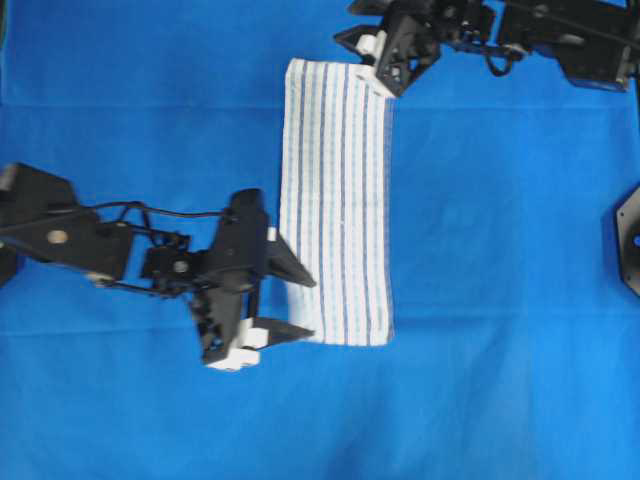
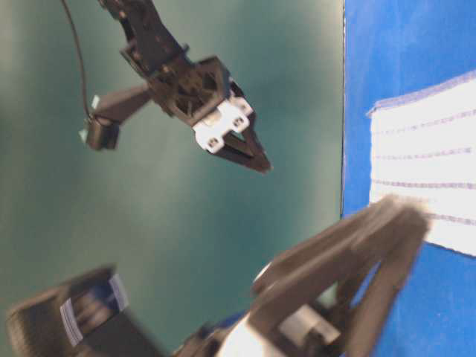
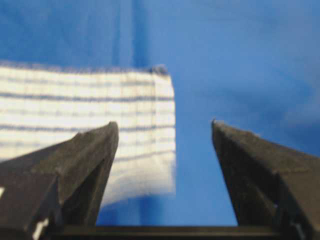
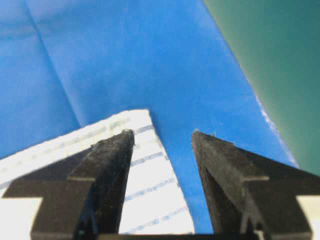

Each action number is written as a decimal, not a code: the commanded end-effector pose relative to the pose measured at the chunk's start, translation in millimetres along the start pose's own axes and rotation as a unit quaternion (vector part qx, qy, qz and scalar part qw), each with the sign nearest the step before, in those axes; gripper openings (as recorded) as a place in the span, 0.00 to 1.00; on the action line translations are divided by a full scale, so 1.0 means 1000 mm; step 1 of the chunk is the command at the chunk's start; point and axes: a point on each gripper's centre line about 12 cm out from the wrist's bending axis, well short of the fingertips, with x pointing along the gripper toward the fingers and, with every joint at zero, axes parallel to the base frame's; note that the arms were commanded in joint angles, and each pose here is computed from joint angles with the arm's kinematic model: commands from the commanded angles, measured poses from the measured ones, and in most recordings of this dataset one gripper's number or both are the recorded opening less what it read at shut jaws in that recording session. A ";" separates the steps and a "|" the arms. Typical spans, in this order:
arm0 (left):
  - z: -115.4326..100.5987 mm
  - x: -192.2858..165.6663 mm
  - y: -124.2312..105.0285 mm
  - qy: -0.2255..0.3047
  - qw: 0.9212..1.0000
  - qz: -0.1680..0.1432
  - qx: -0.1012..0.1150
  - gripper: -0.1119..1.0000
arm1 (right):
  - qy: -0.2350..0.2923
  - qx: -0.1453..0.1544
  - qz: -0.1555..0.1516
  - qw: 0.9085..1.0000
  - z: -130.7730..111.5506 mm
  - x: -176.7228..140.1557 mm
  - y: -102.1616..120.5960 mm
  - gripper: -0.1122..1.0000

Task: Fold the blue towel.
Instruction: 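Release the strip and pull both grippers back to the sides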

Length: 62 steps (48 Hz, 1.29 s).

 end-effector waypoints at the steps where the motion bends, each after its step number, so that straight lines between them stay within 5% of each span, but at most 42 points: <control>1: 0.018 -0.025 0.002 -0.030 1.000 -0.001 0.001 0.74 | -0.028 -0.005 0.006 1.000 0.013 -0.022 0.005 0.59; 19: 0.015 -0.086 0.050 -0.116 0.992 0.050 -0.018 0.74 | -0.097 -0.008 0.087 0.991 -0.016 -0.092 0.053 0.59; 32: 0.011 -0.120 0.078 -0.170 0.980 0.100 0.018 0.74 | -0.154 0.002 0.157 0.976 -0.041 -0.138 0.080 0.59; 53: 0.010 -0.124 0.085 -0.175 0.978 0.112 0.018 0.74 | -0.157 0.011 0.159 0.975 -0.047 -0.140 0.079 0.59; 62: 0.014 -0.119 0.098 -0.175 0.975 0.132 0.020 0.77 | -0.146 0.021 0.130 0.981 -0.045 -0.126 0.063 0.60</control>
